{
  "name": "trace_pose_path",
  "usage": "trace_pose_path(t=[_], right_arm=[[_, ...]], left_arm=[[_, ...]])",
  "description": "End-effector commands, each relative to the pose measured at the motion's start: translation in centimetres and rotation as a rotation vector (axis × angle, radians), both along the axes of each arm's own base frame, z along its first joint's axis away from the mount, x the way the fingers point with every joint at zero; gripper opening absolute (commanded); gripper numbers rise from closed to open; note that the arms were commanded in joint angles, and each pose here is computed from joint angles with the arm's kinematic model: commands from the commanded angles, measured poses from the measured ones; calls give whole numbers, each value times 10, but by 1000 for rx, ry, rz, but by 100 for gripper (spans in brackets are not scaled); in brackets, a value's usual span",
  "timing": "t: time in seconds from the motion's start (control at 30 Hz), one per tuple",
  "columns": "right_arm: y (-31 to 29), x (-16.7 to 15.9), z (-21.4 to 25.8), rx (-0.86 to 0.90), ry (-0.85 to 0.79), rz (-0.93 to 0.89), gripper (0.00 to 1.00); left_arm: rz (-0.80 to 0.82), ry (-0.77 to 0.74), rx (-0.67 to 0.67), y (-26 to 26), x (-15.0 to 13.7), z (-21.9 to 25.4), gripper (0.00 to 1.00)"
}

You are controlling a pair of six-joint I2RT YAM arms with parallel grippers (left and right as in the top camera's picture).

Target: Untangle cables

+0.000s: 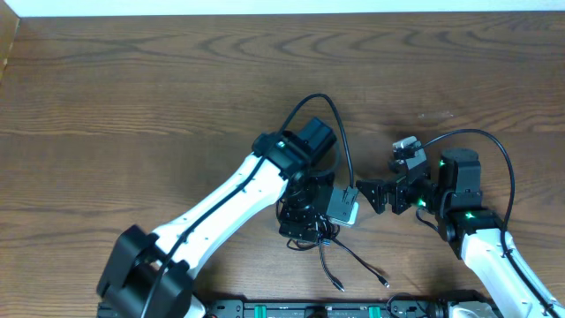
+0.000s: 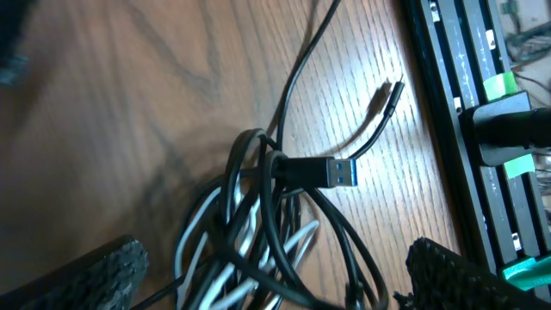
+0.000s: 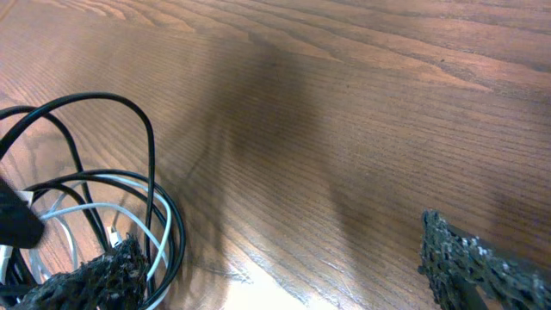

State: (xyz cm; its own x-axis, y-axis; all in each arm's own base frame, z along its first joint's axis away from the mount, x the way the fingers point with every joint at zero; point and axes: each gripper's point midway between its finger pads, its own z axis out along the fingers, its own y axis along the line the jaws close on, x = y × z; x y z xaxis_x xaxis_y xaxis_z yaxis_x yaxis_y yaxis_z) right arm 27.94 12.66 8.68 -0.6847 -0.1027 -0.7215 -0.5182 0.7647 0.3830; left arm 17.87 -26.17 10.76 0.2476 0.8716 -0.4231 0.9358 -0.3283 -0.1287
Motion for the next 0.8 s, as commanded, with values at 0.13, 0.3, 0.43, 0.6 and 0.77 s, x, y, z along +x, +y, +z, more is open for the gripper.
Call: trace_pose_path(t=[0.13, 0.3, 0.43, 0.6, 0.77], right_arm=[[-1, 2, 2, 5, 7, -13, 99], [-1, 2, 2, 5, 6, -13, 99], [-1, 2, 2, 5, 7, -13, 99], [-1, 1, 1, 6, 7, -12, 99], [0, 1, 3, 14, 6, -4, 99]], left_arm=[[-18, 74, 37, -1, -4, -23, 96], [-18, 71, 35, -2, -3, -23, 66], [-18, 59, 26, -4, -1, -23, 8], [-17, 28, 47, -1, 4, -25, 7], [-13, -45, 64, 3, 14, -17, 8]])
